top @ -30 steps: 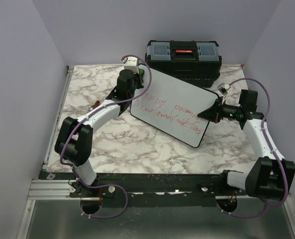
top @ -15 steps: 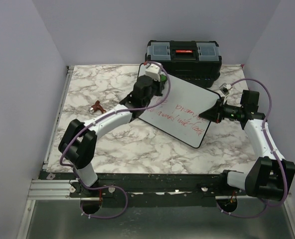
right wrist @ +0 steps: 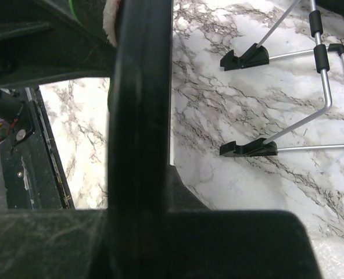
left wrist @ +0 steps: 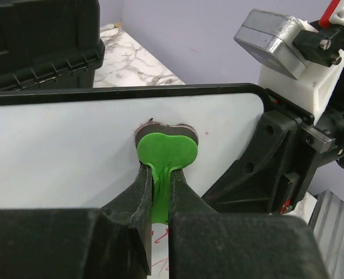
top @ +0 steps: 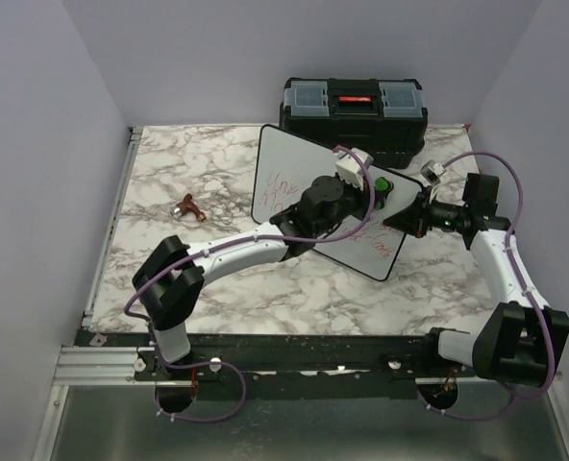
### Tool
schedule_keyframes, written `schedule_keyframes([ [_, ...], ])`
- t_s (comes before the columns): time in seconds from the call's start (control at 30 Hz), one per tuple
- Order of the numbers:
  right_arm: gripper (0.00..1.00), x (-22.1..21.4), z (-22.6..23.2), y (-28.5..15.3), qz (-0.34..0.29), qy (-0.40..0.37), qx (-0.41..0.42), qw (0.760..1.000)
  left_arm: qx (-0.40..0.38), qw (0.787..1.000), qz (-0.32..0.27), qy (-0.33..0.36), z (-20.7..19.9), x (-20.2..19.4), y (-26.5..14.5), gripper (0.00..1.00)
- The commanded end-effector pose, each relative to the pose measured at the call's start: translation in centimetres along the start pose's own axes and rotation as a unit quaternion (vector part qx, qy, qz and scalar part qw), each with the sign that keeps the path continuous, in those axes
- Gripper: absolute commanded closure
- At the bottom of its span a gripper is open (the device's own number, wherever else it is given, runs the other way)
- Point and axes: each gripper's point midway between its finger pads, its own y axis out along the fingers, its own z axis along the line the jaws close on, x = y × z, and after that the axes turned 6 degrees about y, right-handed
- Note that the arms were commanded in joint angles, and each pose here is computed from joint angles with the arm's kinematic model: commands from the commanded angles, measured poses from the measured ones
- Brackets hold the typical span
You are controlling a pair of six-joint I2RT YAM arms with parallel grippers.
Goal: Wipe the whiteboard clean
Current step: Erase the whiteboard at the whiteboard stand.
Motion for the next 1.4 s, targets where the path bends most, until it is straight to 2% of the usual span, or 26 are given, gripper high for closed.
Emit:
schedule_keyframes([
  [0.0,0.99,0.5,3.5,0.7,-0.007,-0.055,0.072,0.996,0.087,0.994,0.061,0.005,9.1,-4.9,-1.2,1.0],
  [0.23,0.99,0.6,3.5,0.7,-0.007,-0.057,0.07,0.996,0.19,0.98,0.059,0.023,19.8,-5.5,-4.9,1.0],
  [0.43,0.99,0.4,3.3,0.7,-0.005,-0.052,0.069,0.996,0.255,0.965,0.053,0.039,25.6,-4.6,-6.6,1.0],
  [0.6,0.99,0.4,3.1,0.7,-0.004,-0.053,0.065,0.996,0.299,0.952,0.054,0.026,30.0,-4.0,-8.5,1.0],
  [0.83,0.99,0.5,3.2,0.7,-0.005,-0.053,0.068,0.996,0.281,0.958,0.057,0.005,30.5,-2.8,-10.7,1.0],
  [1.13,0.99,0.5,3.3,0.7,-0.005,-0.054,0.068,0.996,0.259,0.961,0.089,-0.045,29.2,-7.4,-12.1,1.0],
  [1.27,0.99,0.5,3.4,0.7,-0.006,-0.052,0.071,0.996,0.248,0.963,0.087,-0.06,28.0,-9.1,-12.4,1.0],
  [1.37,0.99,0.5,3.5,0.8,-0.008,-0.047,0.077,0.996,0.239,0.967,0.073,-0.058,27.3,-8.8,-11.9,1.0],
])
